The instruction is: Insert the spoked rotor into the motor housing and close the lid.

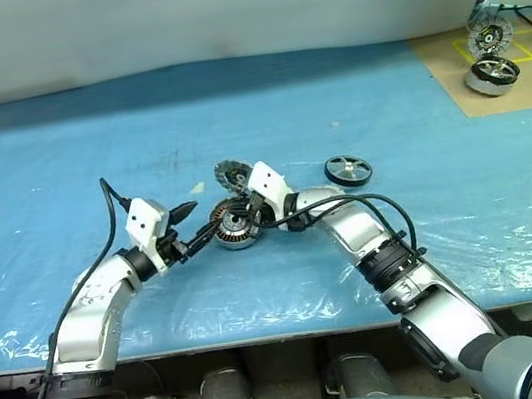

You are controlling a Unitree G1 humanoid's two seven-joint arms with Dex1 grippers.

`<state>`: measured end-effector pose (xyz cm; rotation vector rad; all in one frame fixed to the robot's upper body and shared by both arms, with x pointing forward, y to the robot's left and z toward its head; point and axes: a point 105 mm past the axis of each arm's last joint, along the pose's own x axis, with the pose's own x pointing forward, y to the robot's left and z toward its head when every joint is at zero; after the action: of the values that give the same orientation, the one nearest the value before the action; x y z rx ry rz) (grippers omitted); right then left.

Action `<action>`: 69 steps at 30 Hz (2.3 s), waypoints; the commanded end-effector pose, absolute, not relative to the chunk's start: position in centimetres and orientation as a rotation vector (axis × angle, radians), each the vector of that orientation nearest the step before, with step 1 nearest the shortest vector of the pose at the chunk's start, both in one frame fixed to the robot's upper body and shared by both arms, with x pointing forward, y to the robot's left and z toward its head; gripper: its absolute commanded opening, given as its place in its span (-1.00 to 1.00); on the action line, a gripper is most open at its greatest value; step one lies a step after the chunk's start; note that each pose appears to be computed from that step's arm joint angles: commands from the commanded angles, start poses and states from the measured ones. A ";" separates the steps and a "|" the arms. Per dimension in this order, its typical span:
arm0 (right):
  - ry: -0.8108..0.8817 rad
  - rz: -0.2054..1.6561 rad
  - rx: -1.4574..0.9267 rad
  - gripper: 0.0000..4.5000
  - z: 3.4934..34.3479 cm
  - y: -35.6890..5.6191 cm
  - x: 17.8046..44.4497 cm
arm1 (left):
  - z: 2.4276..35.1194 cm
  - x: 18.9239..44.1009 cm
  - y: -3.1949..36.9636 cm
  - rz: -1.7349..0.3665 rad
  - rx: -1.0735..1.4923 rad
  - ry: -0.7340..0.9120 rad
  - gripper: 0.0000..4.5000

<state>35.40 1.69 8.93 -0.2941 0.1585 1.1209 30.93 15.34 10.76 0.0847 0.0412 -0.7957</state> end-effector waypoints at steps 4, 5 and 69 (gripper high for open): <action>0.230 1.098 -0.440 -1.00 6.5 0.9 35.7 | 11.5 30.3 14.8 -0.796 0.093 0.001 0.51; 0.242 1.079 -0.516 -1.00 5.7 0.5 35.8 | 11.5 30.2 14.8 -0.798 0.091 0.002 0.51; 0.082 1.205 -0.617 0.16 12.8 1.9 34.1 | 10.5 30.7 15.1 -0.829 0.086 0.015 0.51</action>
<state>33.74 1.45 10.92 -0.6433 0.1560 1.2214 30.76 15.01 9.87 0.0725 0.0487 -0.8277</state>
